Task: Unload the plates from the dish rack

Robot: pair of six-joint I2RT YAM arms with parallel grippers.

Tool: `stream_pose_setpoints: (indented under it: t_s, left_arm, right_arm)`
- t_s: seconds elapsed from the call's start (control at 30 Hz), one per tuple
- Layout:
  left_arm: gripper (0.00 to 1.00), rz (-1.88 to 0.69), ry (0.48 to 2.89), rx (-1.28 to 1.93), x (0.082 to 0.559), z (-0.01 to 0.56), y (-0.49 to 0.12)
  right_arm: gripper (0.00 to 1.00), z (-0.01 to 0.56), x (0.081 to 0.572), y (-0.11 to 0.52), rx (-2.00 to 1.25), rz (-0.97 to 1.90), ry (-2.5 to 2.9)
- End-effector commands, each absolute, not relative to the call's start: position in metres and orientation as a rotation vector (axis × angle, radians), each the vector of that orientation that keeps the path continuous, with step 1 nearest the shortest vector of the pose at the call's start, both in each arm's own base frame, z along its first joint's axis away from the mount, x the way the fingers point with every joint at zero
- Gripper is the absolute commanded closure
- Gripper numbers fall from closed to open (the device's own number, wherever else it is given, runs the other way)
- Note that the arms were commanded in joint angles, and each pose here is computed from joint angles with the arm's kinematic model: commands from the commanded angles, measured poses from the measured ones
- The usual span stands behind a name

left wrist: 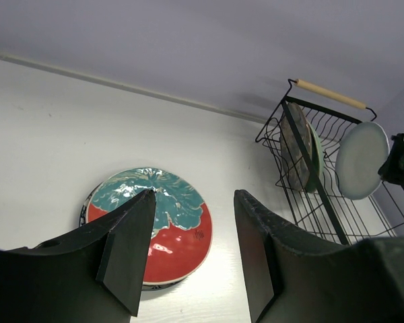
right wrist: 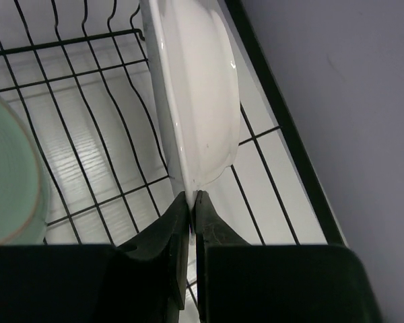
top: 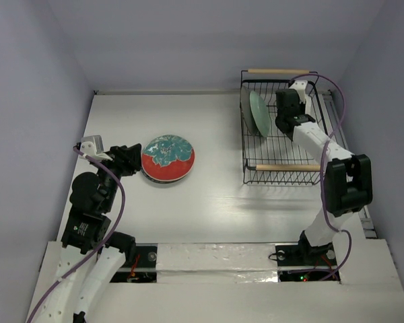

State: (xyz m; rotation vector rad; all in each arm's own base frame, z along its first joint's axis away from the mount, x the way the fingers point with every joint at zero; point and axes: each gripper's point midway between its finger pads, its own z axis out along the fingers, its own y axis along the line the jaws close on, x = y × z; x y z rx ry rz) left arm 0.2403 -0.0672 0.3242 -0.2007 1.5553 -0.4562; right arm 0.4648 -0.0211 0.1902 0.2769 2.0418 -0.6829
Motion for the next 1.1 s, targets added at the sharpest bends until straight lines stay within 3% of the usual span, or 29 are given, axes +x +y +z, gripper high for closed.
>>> stream_pose_setpoints:
  t_s: [0.0, 0.17, 0.43, 0.77, 1.07]
  left_arm:
    - [0.53, -0.469, 1.511, -0.194, 0.241, 0.335, -0.069]
    - [0.53, -0.471, 1.515, -0.194, 0.242, 0.334, -0.069]
    - [0.53, -0.47, 1.522, -0.192, 0.244, 0.332, -0.07]
    - [0.53, -0.472, 1.53, -0.194, 0.245, 0.33, -0.071]
    - [0.53, -0.472, 1.536, -0.191, 0.246, 0.329, -0.072]
  right_arm:
    - [1.0, 0.275, 0.468, -0.008, 0.412, -0.461, 1.8]
    - [1.0, 0.318, 0.452, -0.006, 0.45, -0.335, 1.711]
    - [1.0, 0.339, 0.435, 0.002, 0.48, -0.158, 1.637]
    - [1.0, 0.299, 0.441, 0.029, 0.461, 0.113, 1.721]
    - [1.0, 0.262, 0.436, 0.028, 0.489, 0.17, 1.772]
